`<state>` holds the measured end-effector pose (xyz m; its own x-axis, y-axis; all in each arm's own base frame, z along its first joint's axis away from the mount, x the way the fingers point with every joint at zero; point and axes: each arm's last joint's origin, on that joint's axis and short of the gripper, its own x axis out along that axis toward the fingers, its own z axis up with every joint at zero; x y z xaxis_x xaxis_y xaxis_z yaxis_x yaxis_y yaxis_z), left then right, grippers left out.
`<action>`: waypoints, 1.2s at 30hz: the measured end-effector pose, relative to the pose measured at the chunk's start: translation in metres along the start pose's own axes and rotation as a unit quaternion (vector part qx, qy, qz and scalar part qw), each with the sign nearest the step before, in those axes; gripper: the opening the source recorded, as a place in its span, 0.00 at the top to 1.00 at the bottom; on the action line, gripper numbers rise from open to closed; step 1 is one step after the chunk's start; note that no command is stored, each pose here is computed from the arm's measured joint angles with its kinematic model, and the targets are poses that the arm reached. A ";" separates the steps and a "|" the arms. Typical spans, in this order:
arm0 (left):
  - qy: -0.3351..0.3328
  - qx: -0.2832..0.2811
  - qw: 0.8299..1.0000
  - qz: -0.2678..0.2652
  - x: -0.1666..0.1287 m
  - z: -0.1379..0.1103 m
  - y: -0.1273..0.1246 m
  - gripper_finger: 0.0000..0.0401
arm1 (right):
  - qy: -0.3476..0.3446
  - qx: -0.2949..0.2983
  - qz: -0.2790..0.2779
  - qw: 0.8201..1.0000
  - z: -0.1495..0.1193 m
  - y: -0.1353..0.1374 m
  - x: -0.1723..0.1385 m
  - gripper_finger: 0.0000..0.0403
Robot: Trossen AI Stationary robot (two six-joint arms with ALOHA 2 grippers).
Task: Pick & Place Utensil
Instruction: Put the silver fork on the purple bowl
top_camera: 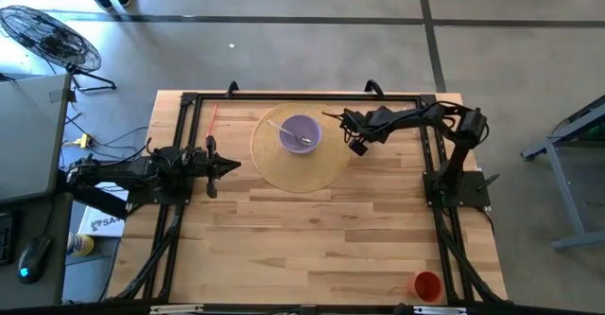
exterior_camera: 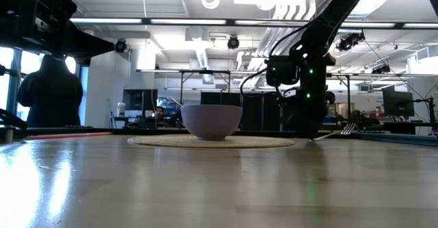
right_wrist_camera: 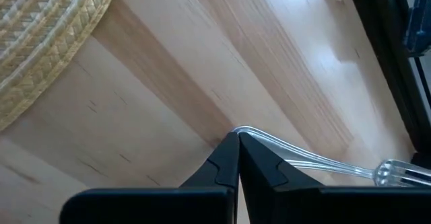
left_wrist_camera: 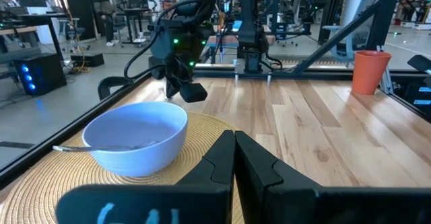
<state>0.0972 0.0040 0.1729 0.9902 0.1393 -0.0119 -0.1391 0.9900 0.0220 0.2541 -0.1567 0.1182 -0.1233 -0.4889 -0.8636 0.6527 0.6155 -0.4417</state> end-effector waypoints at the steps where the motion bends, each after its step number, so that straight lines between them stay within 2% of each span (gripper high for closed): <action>1: 0.000 0.000 1.000 0.000 0.000 0.000 0.000 1.00 | -0.001 -0.002 0.001 1.000 0.000 0.001 -0.001 1.00; 12: 0.000 0.000 1.000 0.000 0.000 0.000 0.000 1.00 | 0.004 -0.028 0.021 0.999 -0.013 0.030 -0.018 1.00; 22: 0.000 0.000 1.000 0.000 0.000 0.000 0.000 1.00 | 0.032 -0.065 0.038 0.997 -0.043 0.069 -0.045 1.00; 28: 0.000 0.000 1.000 0.000 0.000 0.000 0.000 1.00 | 0.054 -0.069 0.038 0.995 -0.061 0.080 -0.059 1.00; 31: 0.000 0.000 1.000 0.000 0.000 0.000 0.000 1.00 | 0.051 -0.045 0.066 0.995 -0.064 0.077 -0.073 0.99; 36: 0.000 0.000 1.000 0.000 0.000 0.000 0.000 1.00 | -0.058 0.055 0.078 0.994 -0.046 0.054 -0.097 1.00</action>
<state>0.0972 0.0040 0.1729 0.9901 0.1396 -0.0119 -0.1394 0.9900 0.0218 0.2664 -0.0474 0.1669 0.0684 -0.4640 -0.8832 0.7356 0.6215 -0.2695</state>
